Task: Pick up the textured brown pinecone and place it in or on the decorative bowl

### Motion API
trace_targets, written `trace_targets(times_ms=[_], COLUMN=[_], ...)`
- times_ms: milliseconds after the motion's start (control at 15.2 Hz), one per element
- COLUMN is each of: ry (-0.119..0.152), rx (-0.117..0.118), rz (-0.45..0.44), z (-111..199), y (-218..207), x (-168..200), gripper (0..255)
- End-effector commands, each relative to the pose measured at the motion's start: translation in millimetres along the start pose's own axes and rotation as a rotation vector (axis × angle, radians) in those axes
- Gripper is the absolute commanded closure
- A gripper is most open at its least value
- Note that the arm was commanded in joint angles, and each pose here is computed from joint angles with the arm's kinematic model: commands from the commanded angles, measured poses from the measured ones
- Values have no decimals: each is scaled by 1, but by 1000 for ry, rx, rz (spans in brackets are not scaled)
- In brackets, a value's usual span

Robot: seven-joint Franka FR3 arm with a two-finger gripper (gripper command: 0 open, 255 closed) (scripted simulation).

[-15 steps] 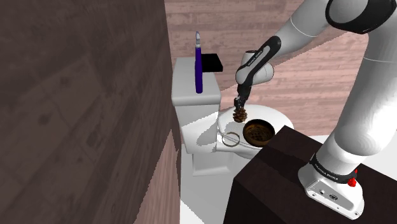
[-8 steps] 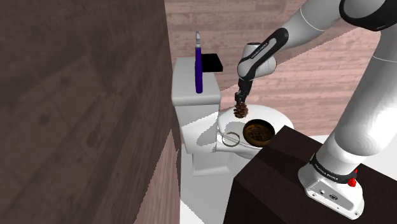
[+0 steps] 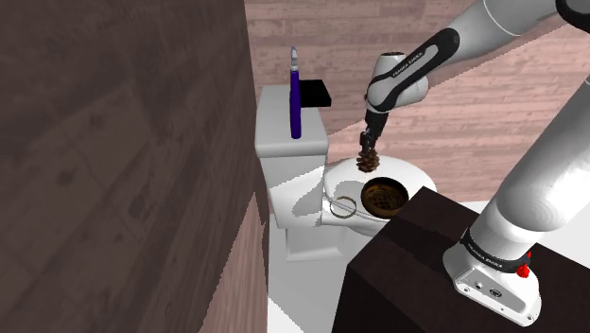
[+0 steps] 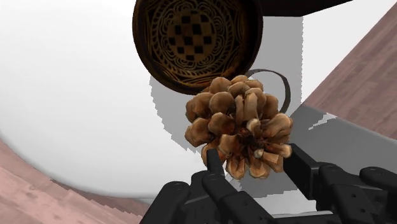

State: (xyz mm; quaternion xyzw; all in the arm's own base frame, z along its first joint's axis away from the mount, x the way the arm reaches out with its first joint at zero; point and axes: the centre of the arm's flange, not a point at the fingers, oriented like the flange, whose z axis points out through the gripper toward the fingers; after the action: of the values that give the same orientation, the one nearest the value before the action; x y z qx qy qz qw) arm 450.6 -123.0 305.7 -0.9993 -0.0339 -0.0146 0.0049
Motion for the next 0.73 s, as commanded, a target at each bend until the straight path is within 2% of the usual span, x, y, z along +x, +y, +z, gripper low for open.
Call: trace_targets(times_ms=[0, 528, 660], ry=[1, 1, 1], rx=[0, 0, 0], rz=[0, 0, 0], z=[-5, -32, -28], y=[4, 18, 19], x=[-25, -126, -131], gripper=[255, 255, 255])
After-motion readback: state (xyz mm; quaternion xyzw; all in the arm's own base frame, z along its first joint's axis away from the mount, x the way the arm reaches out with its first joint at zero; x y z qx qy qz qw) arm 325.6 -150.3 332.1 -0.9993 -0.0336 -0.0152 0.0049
